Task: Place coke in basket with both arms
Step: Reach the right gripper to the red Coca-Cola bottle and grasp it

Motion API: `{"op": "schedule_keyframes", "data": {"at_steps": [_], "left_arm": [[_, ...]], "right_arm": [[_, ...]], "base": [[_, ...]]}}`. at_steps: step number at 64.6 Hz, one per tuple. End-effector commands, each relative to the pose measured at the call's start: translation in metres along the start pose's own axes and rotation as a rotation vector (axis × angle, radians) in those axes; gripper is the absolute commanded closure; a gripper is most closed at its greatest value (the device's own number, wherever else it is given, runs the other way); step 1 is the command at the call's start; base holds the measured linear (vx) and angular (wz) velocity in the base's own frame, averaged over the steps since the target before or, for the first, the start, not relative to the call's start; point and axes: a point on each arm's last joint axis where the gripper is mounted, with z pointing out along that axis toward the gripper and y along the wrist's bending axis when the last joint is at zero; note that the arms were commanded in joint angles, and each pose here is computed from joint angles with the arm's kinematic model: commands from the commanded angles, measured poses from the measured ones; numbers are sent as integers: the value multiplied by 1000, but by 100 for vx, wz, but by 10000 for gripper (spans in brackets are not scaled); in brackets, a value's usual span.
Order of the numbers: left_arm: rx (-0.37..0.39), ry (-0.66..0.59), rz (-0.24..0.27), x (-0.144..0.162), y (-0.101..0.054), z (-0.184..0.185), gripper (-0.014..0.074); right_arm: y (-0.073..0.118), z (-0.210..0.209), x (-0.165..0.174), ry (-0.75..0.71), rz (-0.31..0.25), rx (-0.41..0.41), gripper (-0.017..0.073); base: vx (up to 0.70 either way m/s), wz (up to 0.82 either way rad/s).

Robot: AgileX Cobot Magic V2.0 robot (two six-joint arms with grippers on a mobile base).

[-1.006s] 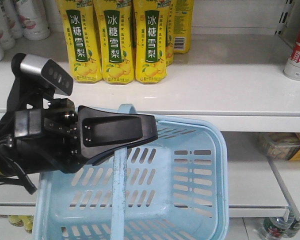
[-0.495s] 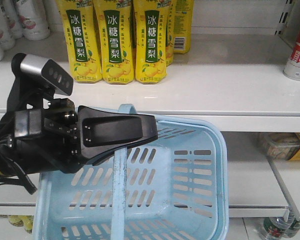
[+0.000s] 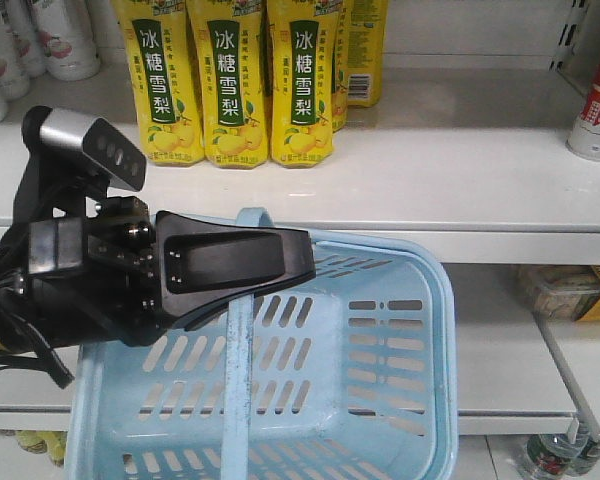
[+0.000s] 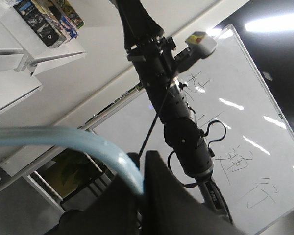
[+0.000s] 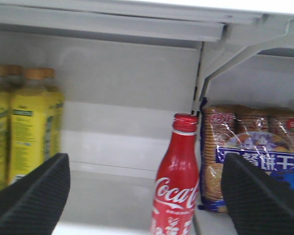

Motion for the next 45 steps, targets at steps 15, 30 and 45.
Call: {"op": "schedule_keyframes", "data": {"at_steps": [15, 30, 45], "left_arm": [[237, 36, 32, 1, -33, -1, 599], [237, 36, 32, 1, -33, -1, 599], [237, 36, 32, 1, -33, -1, 599]], "right_arm": [[-22, 48, -11, -57, 40, 82, -36], [-23, 72, -10, -53, 33, 75, -36], [-27, 106, -6, -31, 37, 71, -36]], "base": [[0, 0], [0, 0], [0, 0]]}}
